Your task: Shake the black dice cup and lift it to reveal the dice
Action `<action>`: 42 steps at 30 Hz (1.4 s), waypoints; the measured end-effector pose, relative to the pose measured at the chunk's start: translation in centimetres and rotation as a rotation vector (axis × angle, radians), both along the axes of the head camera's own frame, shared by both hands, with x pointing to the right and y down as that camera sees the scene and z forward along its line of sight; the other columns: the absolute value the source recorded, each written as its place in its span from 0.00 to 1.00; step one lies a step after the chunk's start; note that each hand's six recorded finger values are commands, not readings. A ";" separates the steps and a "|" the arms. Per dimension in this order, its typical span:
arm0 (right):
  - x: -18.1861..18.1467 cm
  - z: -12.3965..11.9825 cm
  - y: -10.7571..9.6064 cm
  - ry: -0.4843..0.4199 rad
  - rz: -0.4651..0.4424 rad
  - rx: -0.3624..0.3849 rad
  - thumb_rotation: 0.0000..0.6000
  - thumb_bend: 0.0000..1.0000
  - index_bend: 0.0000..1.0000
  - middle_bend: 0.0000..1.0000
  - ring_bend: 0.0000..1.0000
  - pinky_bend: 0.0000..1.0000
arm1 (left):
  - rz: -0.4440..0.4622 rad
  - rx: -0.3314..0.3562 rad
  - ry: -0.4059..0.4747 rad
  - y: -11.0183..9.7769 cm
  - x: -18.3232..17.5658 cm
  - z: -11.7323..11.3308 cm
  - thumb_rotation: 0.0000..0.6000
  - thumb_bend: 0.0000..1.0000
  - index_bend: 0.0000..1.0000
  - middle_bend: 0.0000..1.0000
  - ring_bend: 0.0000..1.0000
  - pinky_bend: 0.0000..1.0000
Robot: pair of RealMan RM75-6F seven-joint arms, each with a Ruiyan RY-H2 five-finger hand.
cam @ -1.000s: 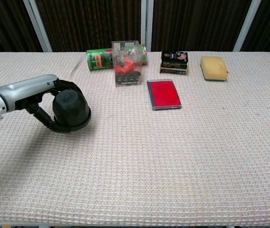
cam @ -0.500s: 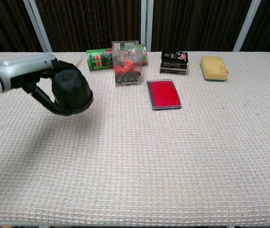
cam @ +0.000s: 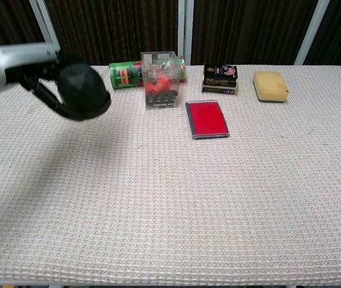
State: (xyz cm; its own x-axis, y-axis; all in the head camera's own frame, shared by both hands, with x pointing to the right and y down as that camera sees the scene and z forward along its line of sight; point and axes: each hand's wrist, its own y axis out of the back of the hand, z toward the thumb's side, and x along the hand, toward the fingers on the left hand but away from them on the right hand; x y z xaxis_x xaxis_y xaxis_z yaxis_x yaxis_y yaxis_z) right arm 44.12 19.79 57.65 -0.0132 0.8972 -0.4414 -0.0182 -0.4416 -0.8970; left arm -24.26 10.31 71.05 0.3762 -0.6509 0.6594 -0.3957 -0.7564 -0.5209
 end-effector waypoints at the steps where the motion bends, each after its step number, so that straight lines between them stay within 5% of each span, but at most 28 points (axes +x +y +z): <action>1: 0.0 -0.2 0.0 0.001 0.000 0.006 1.00 0.10 0.00 0.01 0.00 0.00 | -0.002 -0.033 -0.017 0.6 -0.4 1.1 1.00 0.28 0.52 0.52 0.29 0.37; 3: 0.0 -0.4 -0.1 0.002 0.002 0.016 1.00 0.10 0.00 0.01 0.00 0.00 | 0.000 -0.085 -0.043 1.7 -0.9 3.1 1.00 0.28 0.52 0.53 0.30 0.37; 6: 0.2 -0.5 -0.1 0.003 0.006 0.017 1.00 0.10 0.00 0.01 0.00 0.00 | 0.002 -0.059 -0.040 0.8 -0.7 2.9 1.00 0.28 0.52 0.53 0.30 0.37; 14: 0.2 -0.1 0.1 0.004 0.003 0.000 1.00 0.10 0.00 0.01 0.00 0.00 | -0.010 0.222 0.135 -4.3 3.7 -7.0 1.00 0.28 0.52 0.53 0.30 0.37; 16: 0.3 0.0 0.1 0.005 0.005 -0.001 1.00 0.10 0.00 0.01 0.00 0.00 | -0.010 0.242 0.138 -4.2 3.9 -7.8 1.00 0.28 0.52 0.53 0.30 0.37; 24: 0.4 -0.1 0.0 0.007 0.009 0.006 1.00 0.10 0.00 0.01 0.00 0.00 | -0.015 0.108 0.010 -1.6 1.0 -1.4 1.00 0.28 0.54 0.54 0.31 0.37; 31: 0.6 0.3 0.2 0.005 0.013 -0.011 1.00 0.10 0.00 0.01 0.00 0.00 | 0.008 0.161 0.035 -1.1 1.9 -2.2 1.00 0.28 0.54 0.54 0.31 0.37; 42: 0.5 0.1 0.3 0.008 0.014 -0.003 1.00 0.10 0.00 0.02 0.00 0.00 | 0.159 0.057 0.099 2.2 8.7 0.0 1.00 0.29 0.54 0.54 0.32 0.37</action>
State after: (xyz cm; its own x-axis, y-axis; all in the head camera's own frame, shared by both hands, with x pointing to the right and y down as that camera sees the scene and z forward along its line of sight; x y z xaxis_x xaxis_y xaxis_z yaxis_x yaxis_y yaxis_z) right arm 44.64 20.06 57.77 -0.0291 0.8956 -0.4439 -0.0195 -0.4445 -0.8955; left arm -15.52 12.56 71.07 0.5386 -0.6135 0.5776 -0.3250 -0.7837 -0.5294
